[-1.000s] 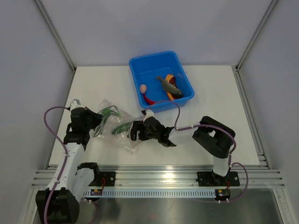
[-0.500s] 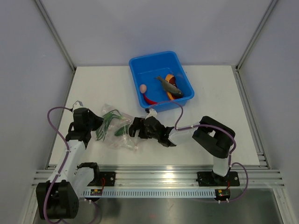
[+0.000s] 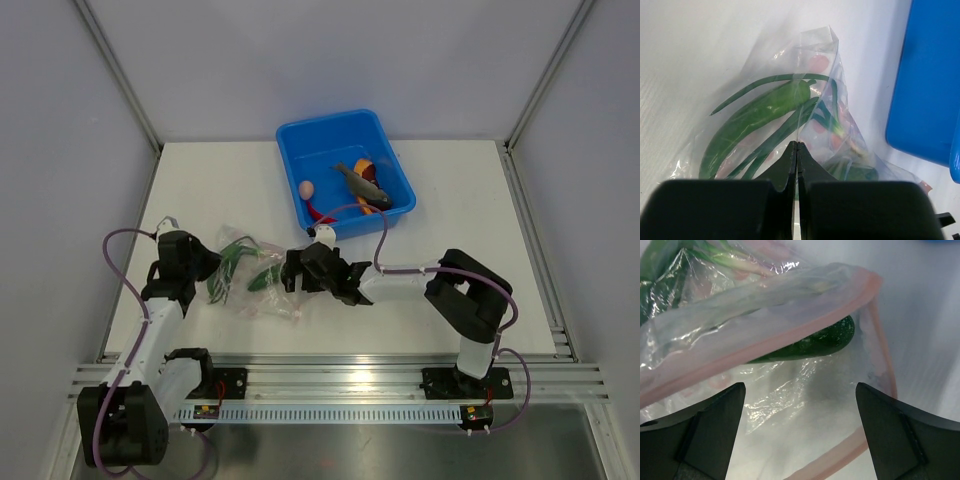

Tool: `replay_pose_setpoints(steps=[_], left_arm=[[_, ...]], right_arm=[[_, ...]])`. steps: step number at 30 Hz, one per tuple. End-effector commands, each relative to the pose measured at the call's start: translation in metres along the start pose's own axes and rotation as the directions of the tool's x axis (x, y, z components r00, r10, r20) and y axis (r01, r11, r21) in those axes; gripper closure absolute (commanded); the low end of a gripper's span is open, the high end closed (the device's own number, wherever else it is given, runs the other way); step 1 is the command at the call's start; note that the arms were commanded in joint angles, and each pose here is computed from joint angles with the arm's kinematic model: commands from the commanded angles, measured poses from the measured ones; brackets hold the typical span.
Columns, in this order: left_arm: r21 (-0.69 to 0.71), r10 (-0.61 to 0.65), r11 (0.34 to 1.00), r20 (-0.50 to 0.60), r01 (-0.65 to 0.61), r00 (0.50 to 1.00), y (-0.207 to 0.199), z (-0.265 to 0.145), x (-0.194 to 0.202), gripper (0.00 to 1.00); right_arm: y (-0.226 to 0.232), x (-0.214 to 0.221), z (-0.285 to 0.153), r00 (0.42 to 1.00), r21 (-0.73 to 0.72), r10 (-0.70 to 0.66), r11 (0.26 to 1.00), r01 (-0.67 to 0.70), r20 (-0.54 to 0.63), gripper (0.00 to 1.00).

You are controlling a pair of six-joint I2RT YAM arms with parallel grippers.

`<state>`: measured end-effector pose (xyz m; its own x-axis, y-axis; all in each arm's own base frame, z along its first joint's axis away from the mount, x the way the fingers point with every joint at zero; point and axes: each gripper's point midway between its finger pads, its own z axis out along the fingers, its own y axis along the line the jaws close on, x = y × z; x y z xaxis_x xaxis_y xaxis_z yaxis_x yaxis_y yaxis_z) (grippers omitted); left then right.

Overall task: Open the zip-top bag and remove the fake food
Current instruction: Pick up the fake vegetable at the center of the board.

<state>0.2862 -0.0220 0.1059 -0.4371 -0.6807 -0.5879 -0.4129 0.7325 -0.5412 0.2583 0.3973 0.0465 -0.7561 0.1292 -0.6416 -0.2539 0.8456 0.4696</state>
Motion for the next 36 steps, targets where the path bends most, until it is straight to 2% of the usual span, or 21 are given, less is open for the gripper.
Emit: replay_pose_setpoints(steps=[1,3,4,6,15,22,28,31,32,36], left_arm=[[0.021,0.024,0.999,0.044,-0.025,0.999,-0.011,0.001,-0.016,1.00],[0.020,0.026,0.999,0.045,-0.026,0.999,-0.011,0.002,-0.017,1.00],[0.021,0.027,0.999,0.044,-0.028,0.999,-0.011,0.003,-0.017,1.00],[0.020,0.027,0.999,0.043,-0.028,0.999,-0.010,0.005,-0.015,1.00],[-0.040,0.037,0.999,0.048,-0.035,0.998,0.000,0.013,-0.018,1.00],[-0.042,0.054,0.998,0.039,-0.052,0.998,-0.001,0.016,-0.018,1.00],[-0.039,0.077,0.996,0.030,-0.075,0.997,-0.002,0.019,-0.019,1.00],[-0.039,0.084,0.996,0.019,-0.083,0.996,-0.002,0.020,-0.018,1.00],[-0.037,0.089,0.995,0.017,-0.088,0.996,-0.003,0.020,-0.018,1.00],[-0.030,0.098,0.995,0.017,-0.097,0.995,-0.003,0.021,-0.017,1.00]], right_arm=[[0.001,-0.015,-0.011,0.967,0.025,-0.255,0.967,0.255,-0.011,0.01],[0.011,-0.015,-0.014,0.941,-0.034,-0.337,0.941,0.337,-0.001,0.01],[0.009,-0.014,-0.014,0.912,-0.040,-0.409,0.912,0.409,0.005,0.01],[0.009,-0.017,-0.013,0.882,-0.032,-0.471,0.882,0.471,0.016,0.01],[0.022,-0.017,-0.021,0.784,-0.011,-0.620,0.784,0.621,0.036,0.00],[0.049,-0.015,-0.030,0.618,-0.095,-0.777,0.610,0.787,0.120,0.01],[0.062,-0.016,-0.024,0.518,-0.133,-0.837,0.501,0.855,0.178,0.00],[0.063,-0.008,-0.013,0.472,-0.155,-0.866,0.449,0.880,0.165,0.01],[0.057,0.002,-0.006,0.456,-0.171,-0.881,0.433,0.885,0.127,0.01],[0.060,0.008,0.003,0.416,-0.199,-0.900,0.387,0.901,0.133,0.01]])
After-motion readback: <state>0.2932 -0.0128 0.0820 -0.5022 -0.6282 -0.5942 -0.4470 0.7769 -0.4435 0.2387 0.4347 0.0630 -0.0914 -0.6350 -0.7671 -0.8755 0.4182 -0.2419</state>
